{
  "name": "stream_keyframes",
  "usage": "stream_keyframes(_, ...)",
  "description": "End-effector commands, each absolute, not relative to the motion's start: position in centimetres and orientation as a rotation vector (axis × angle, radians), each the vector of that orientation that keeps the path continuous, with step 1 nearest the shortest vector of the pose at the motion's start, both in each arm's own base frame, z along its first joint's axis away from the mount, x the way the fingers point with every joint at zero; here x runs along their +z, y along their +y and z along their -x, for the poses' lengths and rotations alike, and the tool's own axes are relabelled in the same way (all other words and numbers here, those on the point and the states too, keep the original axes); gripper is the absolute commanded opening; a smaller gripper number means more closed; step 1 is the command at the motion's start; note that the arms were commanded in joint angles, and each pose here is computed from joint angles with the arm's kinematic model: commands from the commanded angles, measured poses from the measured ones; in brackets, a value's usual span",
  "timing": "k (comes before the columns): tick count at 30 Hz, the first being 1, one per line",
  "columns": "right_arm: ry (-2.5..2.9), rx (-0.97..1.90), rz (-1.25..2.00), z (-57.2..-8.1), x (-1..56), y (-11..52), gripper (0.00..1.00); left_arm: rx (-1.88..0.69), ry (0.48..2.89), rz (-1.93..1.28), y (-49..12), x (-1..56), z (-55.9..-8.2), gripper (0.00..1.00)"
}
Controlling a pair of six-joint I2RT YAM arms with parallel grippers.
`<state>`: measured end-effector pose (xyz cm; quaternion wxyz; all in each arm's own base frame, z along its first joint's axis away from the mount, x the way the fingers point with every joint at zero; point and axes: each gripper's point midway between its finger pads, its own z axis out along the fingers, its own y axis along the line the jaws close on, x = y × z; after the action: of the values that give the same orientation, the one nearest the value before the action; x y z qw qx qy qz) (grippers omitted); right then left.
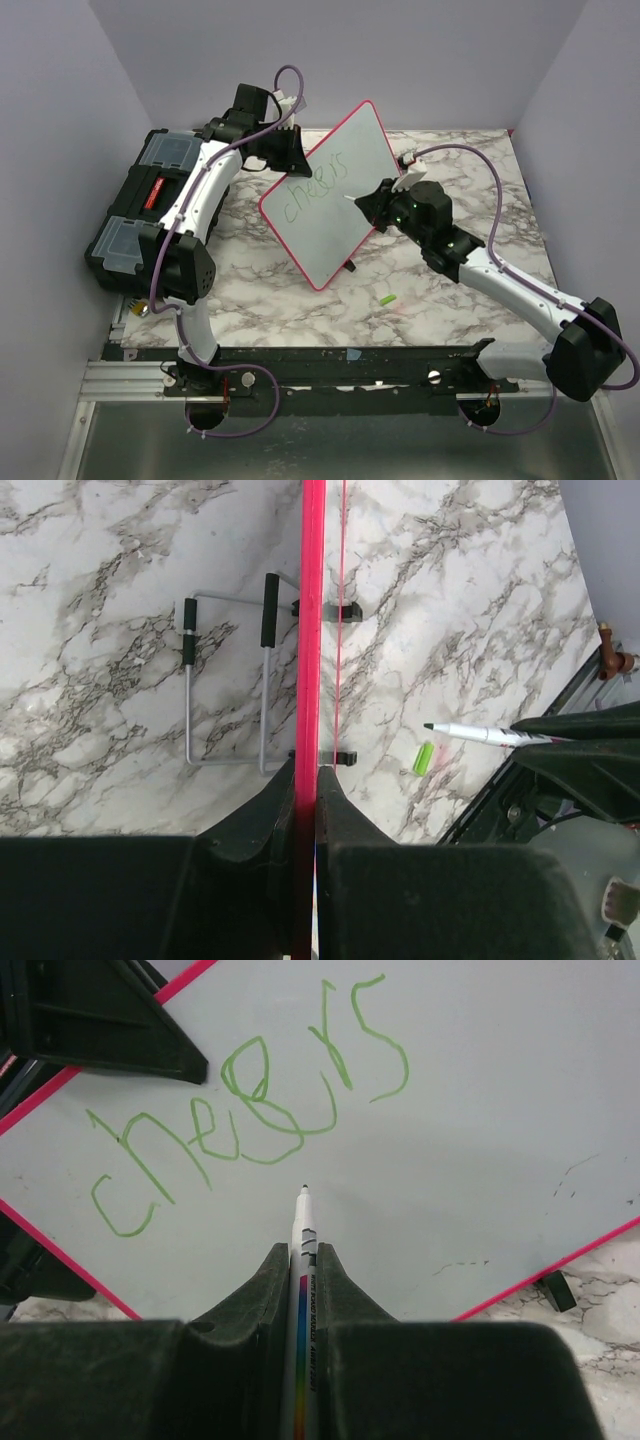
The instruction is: Write a sentence on the whiteboard
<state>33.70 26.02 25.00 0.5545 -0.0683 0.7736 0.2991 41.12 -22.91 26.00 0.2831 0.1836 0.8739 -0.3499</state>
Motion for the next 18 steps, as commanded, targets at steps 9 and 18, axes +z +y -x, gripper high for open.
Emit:
stream_keyframes(9,1.829,0.737,0.149,-32.7,25.3,25.8,0.01,-0.856,2.298,-0.520,-23.0,26.4,-42.3,0.00)
stream_keyframes(18,1.817,0.644,0.155,-33.2,25.7,24.6,0.01,-0.791,2.312,-0.647,-24.1,26.5,-40.6,0.00)
